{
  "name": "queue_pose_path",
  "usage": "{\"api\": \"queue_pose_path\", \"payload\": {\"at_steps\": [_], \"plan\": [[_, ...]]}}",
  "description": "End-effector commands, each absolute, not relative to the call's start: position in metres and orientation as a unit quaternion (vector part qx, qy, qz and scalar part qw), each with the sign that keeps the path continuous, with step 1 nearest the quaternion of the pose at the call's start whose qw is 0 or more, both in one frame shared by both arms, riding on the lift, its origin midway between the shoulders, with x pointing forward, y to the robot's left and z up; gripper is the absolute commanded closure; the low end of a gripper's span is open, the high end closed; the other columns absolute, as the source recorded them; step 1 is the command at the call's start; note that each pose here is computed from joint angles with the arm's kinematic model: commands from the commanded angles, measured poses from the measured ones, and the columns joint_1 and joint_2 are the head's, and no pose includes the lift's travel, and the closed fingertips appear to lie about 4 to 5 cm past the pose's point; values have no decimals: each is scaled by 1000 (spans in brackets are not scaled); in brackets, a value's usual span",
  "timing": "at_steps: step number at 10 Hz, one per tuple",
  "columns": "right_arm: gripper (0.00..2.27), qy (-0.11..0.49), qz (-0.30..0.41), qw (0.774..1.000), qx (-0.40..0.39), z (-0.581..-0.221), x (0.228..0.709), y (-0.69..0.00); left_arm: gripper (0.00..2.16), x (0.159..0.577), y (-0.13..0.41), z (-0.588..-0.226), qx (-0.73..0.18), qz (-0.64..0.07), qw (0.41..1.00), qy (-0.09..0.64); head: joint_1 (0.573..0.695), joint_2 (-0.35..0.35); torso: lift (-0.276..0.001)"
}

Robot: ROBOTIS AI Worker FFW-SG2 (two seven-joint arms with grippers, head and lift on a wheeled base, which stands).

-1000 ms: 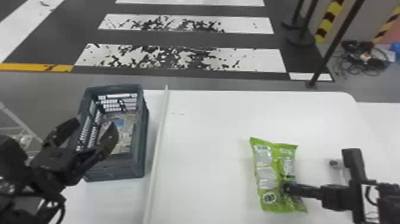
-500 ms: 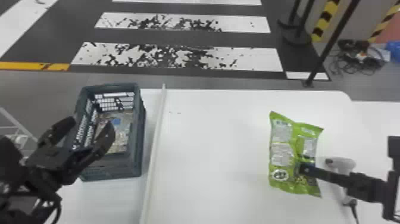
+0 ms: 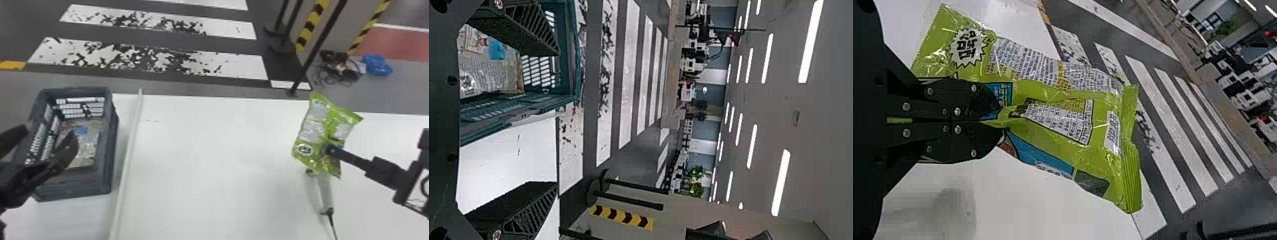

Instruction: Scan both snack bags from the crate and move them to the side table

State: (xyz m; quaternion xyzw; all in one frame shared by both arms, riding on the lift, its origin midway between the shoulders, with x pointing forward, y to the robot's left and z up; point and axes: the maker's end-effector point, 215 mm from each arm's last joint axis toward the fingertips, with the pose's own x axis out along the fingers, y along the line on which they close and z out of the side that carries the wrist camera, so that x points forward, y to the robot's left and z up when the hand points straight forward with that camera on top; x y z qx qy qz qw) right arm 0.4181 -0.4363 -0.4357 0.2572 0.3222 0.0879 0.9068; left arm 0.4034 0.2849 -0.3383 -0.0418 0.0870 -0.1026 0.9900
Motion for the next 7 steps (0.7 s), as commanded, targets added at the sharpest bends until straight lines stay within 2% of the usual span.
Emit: {"api": "queue_pose_path", "payload": {"at_steps": [1,3,5,7], "plan": [[2064,299,37,913,275,-434,435,-484,66,402,284,-341,-43,-104,990,90,695,-191,-29],[2064,280,-47,926,249,-448,447,-557,66,401,286,-346,-45,-102,989,93,695,-285,-29],[2064,281,-140,927,208,-461,436,-625,66,401,286,-347,-45,-102,989,94,695,-350,-29],[2064,291,-221,917,159,-474,422,-681,66,401,283,-349,-48,-103,989,95,695,-350,-29]]}}
